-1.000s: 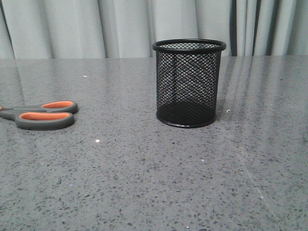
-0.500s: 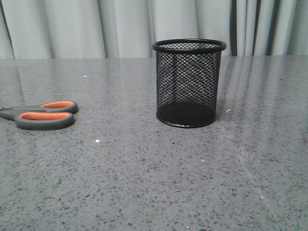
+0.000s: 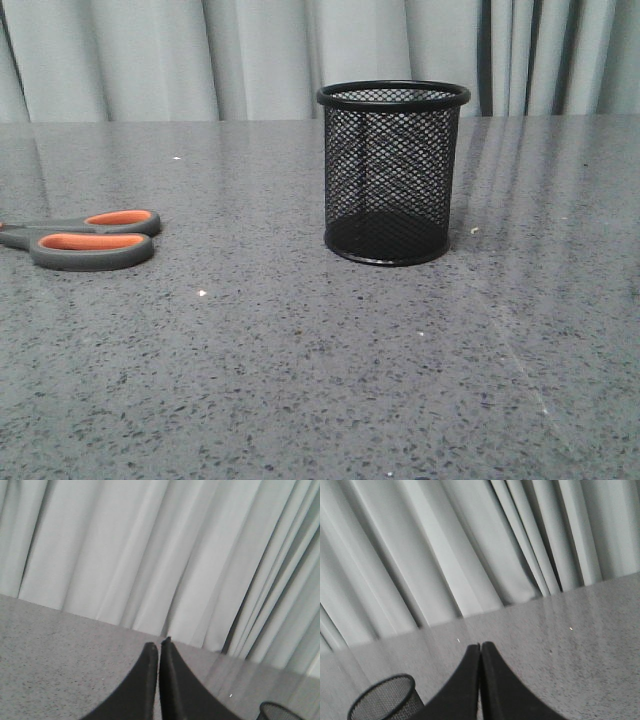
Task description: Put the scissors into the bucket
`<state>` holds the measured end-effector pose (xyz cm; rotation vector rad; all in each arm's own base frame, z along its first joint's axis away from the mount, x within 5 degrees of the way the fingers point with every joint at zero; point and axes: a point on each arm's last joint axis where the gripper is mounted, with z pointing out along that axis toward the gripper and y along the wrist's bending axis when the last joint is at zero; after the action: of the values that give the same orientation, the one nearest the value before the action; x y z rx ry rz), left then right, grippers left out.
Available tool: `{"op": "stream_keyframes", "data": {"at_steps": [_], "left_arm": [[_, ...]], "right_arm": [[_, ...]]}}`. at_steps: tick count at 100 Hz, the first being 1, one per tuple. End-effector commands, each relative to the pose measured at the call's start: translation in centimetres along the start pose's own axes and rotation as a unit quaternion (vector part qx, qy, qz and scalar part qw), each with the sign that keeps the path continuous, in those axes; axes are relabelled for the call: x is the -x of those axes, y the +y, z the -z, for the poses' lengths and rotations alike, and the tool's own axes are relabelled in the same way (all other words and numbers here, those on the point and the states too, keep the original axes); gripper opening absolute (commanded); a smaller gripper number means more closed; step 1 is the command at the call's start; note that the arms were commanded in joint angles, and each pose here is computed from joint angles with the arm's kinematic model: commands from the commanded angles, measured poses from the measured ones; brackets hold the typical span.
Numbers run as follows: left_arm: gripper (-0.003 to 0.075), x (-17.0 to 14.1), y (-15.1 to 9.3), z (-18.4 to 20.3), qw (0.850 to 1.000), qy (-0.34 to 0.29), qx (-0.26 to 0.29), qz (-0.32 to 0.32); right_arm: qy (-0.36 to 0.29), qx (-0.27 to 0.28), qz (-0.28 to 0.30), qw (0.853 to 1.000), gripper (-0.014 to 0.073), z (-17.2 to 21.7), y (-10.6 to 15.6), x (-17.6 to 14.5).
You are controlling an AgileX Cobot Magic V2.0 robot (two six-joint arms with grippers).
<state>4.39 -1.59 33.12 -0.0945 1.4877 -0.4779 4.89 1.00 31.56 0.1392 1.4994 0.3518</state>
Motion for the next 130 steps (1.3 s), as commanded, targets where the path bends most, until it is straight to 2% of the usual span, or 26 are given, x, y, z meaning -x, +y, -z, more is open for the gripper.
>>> {"op": "stream_keyframes", "data": {"at_steps": [1,15,28,42,53,72,91,99,104,108,114,119,124,130], "left_arm": [[-0.002,3.0,-0.9,-1.6,0.998,0.025,0.014,-0.055],[-0.002,5.3,-1.6,-4.8,0.985,0.122,0.018,-0.117],[-0.002,6.4,-2.0,-7.1,0.975,0.183,0.016,-0.128],[-0.002,7.0,-2.1,-8.8,0.97,0.206,0.017,-0.125],[-0.002,6.9,-2.1,-9.6,0.964,0.234,0.016,-0.125],[-0.002,6.5,-2.0,-10.9,0.938,0.316,0.007,-0.139],[-0.0018,6.7,-2.2,-11.7,0.919,0.362,-0.005,-0.156],[-0.0012,6.8,-2.3,-11.8,0.91,0.371,-0.019,-0.183],[0.0025,7.0,-2.3,-11.7,0.904,0.372,-0.03,-0.209],[0.0066,7.1,-2.4,-11.7,0.903,0.369,-0.036,-0.218],[0.0171,7.2,-2.6,-11.7,0.898,0.369,-0.048,-0.235],[0.0276,7.4,-2.7,-11.6,0.896,0.368,-0.053,-0.244],[0.0386,7.4,-2.7,-11.6,0.892,0.369,-0.058,-0.255],[0.0489,7.3,-2.7,-11.5,0.885,0.372,-0.068,-0.273]], "right_arm": [[0.022,-0.014,0.041,0.999,-0.0045,-1.8,0.8,3.3],[0.087,-0.022,0.064,0.994,-0.0045,-5.0,1.5,5.9],[0.116,-0.023,0.081,0.99,-0.0045,-7.4,1.7,7.2],[0.137,-0.026,0.08,0.987,-0.0045,-8.9,1.6,7.4],[0.186,-0.025,0.091,0.978,-0.0045,-9.8,1.6,7.0],[0.276,-0.015,0.113,0.955,-0.0045,-11.7,1.7,7.0],[0.294,-0.011,0.115,0.949,-0.0041,-12.4,1.9,7.5],[0.305,-0.008,0.119,0.945,0.0015,-12.4,2.0,7.6],[0.311,-0.006,0.122,0.943,0.0103,-12.4,2.1,7.7],[0.316,-0.005,0.12,0.941,0.0206,-12.4,2.1,7.7],[0.32,-0.004,0.119,0.94,0.0387,-12.5,2.1,7.5],[0.32,-0.003,0.118,0.94,0.0498,-12.5,2.1,7.5],[0.32,-0.002,0.116,0.94,0.0557,-12.5,2.1,7.5],[0.321,-0.002,0.116,0.94,0.0554,-12.5,2.1,7.5]]}}
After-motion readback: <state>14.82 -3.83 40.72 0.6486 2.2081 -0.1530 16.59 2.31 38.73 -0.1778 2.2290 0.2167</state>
